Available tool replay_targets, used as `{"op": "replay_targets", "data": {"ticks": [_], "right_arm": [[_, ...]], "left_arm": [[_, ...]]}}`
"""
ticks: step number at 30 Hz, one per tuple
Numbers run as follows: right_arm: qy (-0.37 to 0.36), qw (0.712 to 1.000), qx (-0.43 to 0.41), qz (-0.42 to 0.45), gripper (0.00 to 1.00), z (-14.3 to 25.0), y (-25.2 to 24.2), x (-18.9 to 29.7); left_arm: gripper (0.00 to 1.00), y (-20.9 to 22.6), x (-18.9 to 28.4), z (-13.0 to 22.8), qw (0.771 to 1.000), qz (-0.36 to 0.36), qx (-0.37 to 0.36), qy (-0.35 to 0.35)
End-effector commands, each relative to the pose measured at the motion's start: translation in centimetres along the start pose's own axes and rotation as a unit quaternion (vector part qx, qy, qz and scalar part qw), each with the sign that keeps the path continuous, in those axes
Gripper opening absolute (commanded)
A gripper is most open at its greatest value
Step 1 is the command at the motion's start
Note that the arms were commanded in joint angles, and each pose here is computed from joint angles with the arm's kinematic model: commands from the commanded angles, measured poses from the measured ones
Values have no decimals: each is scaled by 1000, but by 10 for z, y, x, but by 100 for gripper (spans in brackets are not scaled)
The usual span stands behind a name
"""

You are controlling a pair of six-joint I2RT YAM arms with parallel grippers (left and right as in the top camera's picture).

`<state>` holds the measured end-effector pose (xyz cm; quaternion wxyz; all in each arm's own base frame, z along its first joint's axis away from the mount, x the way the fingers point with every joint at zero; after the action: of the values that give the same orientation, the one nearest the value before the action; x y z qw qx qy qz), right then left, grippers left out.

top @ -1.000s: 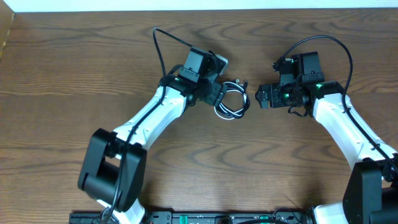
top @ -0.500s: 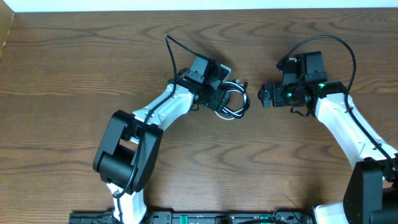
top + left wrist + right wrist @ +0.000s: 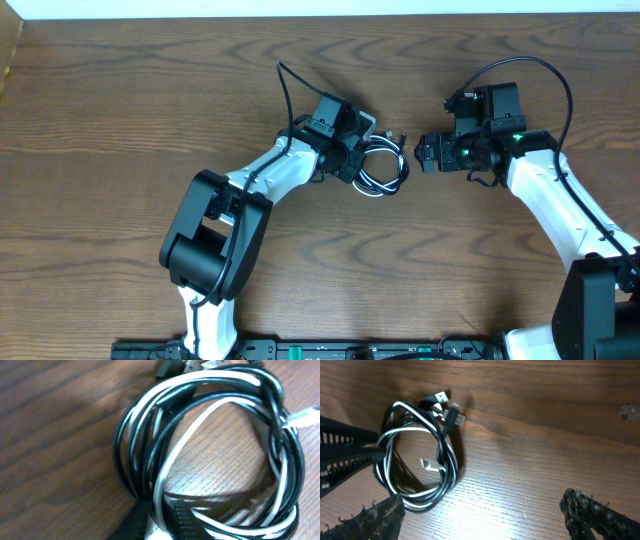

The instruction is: Untangle cables

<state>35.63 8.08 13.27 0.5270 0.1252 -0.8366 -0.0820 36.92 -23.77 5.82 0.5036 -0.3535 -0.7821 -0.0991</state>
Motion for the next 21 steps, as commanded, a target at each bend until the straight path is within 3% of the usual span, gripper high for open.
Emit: {"op": "replay_targets", "data": {"ticks": [1,12,21], "right_arm": [[3,1000,-2,1,97,2,-2,-1],[3,1000,-2,2,97,2,-2,-1],[6,1000,-3,1,99,3,-2,-1]], "left_arm": [[8,-2,-2,-6,1000,6,-6,-7],[8,-2,1,-10,1000,4,-3,-13],[8,-9,72,-50,994,-43,-9,-102]]}}
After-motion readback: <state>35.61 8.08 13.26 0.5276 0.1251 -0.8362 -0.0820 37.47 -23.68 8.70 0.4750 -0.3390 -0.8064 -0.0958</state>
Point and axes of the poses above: each gripper's point midway between its finger pads, its own x axis back along the fingers, its own y axis along the line the jaws close on, z = x × y, the point moved 5 cm from there along x, back along the fingers, and after that the axes turned 3 degrees about -x, right-handed, at the moved point
